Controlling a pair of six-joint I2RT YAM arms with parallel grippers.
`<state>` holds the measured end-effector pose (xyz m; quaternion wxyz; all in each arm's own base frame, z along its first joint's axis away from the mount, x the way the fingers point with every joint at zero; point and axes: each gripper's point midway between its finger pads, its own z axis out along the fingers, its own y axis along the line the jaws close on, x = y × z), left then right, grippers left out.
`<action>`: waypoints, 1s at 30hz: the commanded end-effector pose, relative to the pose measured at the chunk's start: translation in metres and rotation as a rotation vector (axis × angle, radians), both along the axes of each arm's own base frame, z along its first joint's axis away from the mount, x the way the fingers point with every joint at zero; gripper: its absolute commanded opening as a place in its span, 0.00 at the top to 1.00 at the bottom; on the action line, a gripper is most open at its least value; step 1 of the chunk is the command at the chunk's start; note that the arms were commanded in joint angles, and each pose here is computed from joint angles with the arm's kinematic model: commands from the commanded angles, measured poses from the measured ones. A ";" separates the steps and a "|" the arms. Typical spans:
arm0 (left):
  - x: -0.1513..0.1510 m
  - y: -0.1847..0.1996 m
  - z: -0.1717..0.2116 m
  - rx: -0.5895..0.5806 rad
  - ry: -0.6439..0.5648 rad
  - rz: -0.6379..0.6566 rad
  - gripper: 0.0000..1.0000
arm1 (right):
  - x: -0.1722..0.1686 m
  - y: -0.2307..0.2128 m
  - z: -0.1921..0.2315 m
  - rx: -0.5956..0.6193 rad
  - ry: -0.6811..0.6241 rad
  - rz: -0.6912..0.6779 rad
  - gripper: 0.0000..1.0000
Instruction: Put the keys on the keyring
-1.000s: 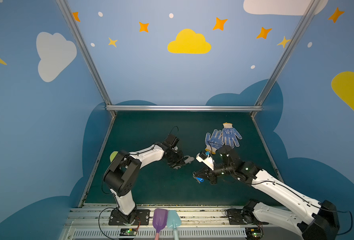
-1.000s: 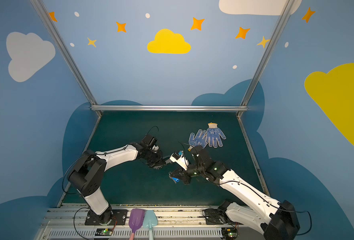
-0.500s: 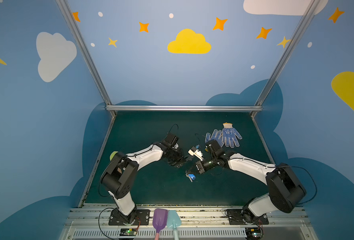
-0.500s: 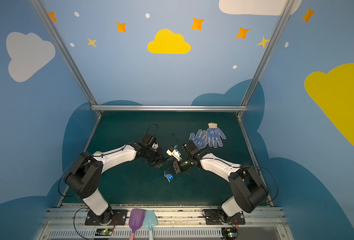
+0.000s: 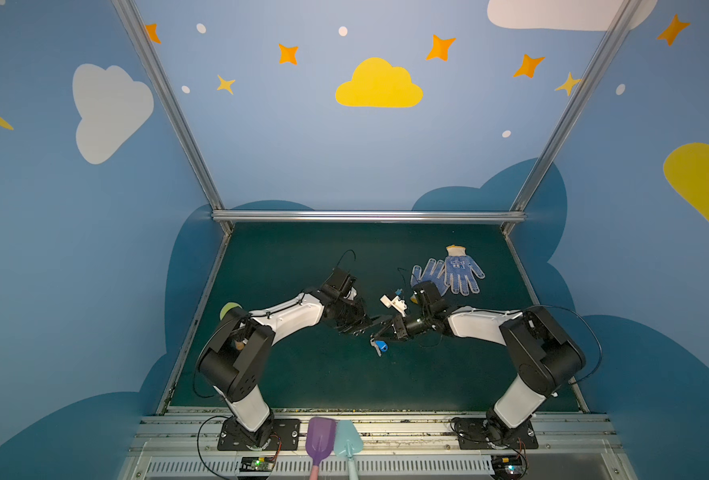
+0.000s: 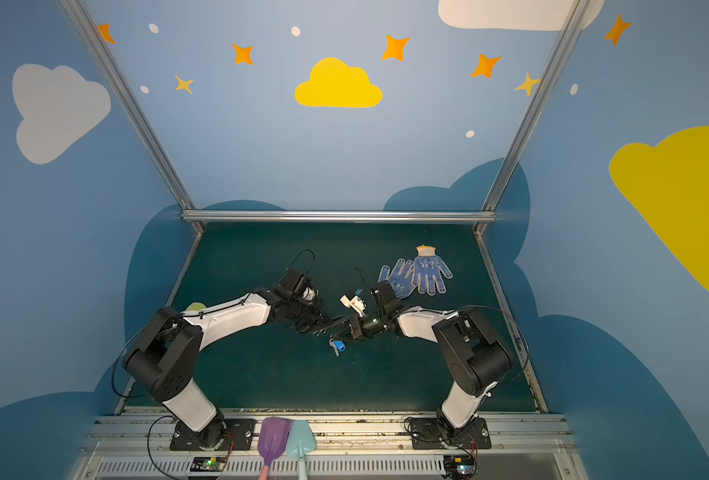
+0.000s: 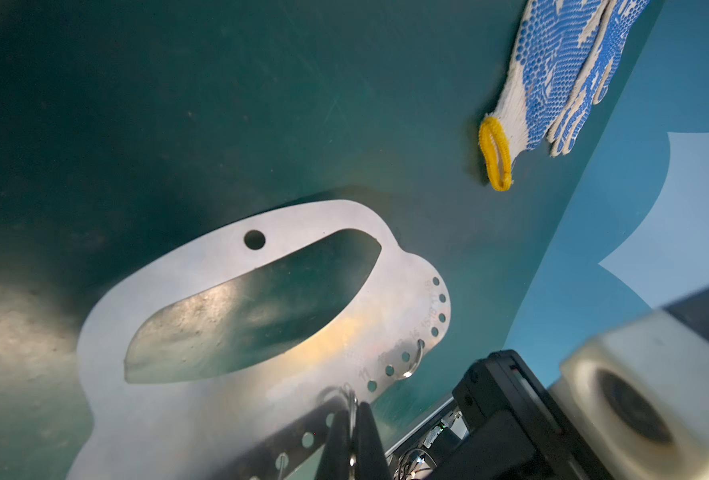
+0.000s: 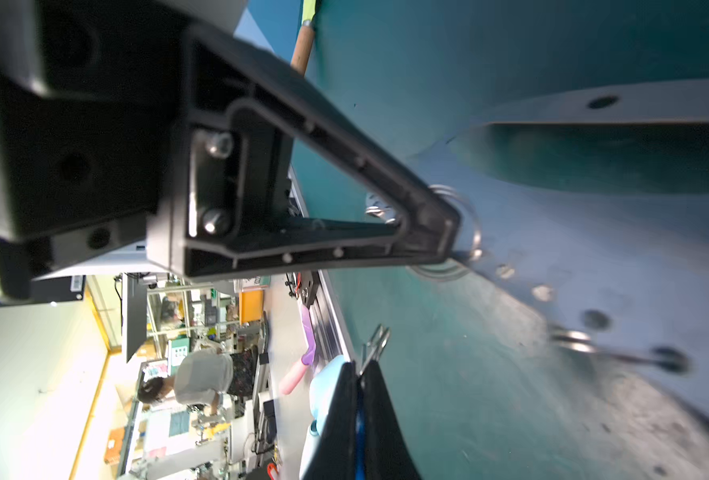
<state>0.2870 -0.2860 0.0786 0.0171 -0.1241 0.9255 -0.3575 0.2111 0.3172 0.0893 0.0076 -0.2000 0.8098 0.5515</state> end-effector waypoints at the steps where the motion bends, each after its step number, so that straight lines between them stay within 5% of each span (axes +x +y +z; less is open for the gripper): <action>1: 0.003 -0.003 0.009 -0.021 -0.036 -0.005 0.96 | 0.004 0.001 0.002 0.038 -0.002 -0.012 1.00; 30: -0.005 -0.013 0.015 -0.050 -0.068 -0.062 0.96 | 0.025 0.001 -0.005 0.191 0.133 -0.045 1.00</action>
